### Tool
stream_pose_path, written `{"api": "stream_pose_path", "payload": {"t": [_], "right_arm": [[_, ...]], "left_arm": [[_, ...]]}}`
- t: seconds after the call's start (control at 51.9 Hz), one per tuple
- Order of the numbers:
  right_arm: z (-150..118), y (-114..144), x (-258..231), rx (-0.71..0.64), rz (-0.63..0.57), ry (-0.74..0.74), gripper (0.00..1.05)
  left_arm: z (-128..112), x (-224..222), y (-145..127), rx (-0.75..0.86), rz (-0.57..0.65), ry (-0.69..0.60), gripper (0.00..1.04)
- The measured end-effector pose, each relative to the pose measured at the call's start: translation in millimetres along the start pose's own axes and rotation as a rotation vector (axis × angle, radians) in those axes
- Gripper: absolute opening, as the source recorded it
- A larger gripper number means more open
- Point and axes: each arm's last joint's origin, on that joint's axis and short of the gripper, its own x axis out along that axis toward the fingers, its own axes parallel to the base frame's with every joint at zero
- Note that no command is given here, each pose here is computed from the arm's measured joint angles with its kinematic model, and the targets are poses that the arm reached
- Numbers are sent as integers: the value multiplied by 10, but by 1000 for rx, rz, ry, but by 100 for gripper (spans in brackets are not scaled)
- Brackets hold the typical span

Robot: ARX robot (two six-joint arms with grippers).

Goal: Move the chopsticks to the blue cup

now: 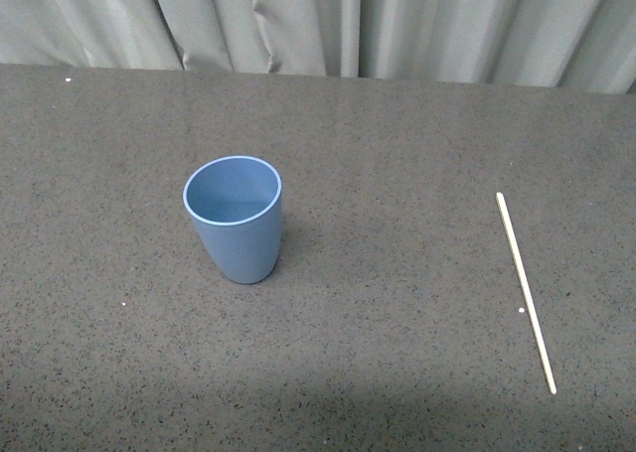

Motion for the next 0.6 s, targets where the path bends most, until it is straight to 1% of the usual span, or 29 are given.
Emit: {"api": "stream_pose_path", "payload": {"t": [0.598], "right_arm": [[0,0,0,0,0,0,95]], "left_arm": [[0,0,0,0,0,0,98]]}}
